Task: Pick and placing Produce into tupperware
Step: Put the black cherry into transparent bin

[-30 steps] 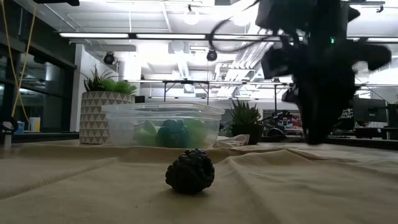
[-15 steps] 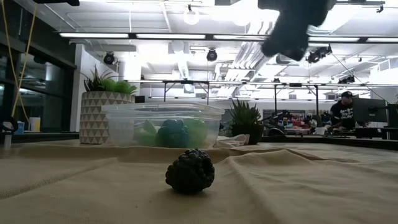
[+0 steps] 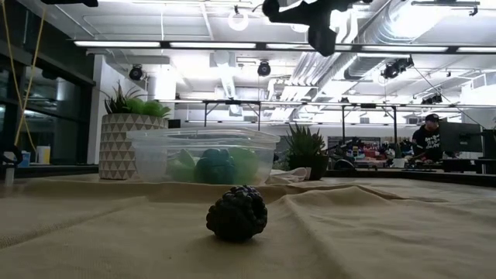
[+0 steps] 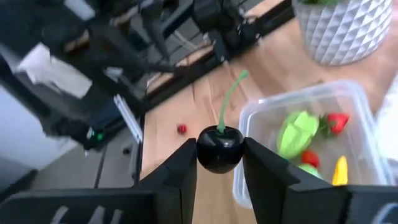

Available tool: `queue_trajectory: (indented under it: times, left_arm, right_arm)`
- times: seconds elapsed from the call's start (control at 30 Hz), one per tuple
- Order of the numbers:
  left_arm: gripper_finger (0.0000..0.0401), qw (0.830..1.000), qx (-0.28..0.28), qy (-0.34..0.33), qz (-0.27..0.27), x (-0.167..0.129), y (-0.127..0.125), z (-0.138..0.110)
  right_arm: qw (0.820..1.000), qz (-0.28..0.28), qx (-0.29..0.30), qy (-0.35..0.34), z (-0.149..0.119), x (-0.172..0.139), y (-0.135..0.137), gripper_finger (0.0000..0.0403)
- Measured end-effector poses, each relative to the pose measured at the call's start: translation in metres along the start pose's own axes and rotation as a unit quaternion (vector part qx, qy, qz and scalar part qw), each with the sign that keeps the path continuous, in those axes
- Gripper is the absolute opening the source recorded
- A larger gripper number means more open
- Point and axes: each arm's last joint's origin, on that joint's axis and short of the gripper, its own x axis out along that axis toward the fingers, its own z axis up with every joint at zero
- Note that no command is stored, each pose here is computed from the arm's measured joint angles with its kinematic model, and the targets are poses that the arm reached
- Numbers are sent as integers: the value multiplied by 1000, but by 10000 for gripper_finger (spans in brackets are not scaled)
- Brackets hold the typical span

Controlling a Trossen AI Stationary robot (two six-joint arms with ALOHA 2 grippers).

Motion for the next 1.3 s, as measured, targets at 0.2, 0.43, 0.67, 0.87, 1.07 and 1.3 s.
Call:
queue_trajectory:
  times: [0.2,0.43,0.67,0.87,1.07,1.3]
  left_arm:
    - [140,1000,0,1,0,0,0,0]
    - [140,999,21,22,-11,0,-1,-1]
    - [140,999,27,28,-14,0,-1,-2]
    - [140,998,36,48,-26,0,-1,-3]
    - [140,994,58,78,-45,-1,-2,-5]
    - [140,983,90,136,-87,-2,-4,-9]
  right_arm:
    - [999,-5,-13,-43,16,-1,-7,99]
    - [994,-87,-71,6,44,9,-1,99]
    - [986,-133,-70,77,69,34,-6,99]
    - [973,-162,-79,144,80,61,-9,99]
    - [960,-176,-87,198,77,92,-16,99]
    - [948,-177,-64,255,56,116,-32,99]
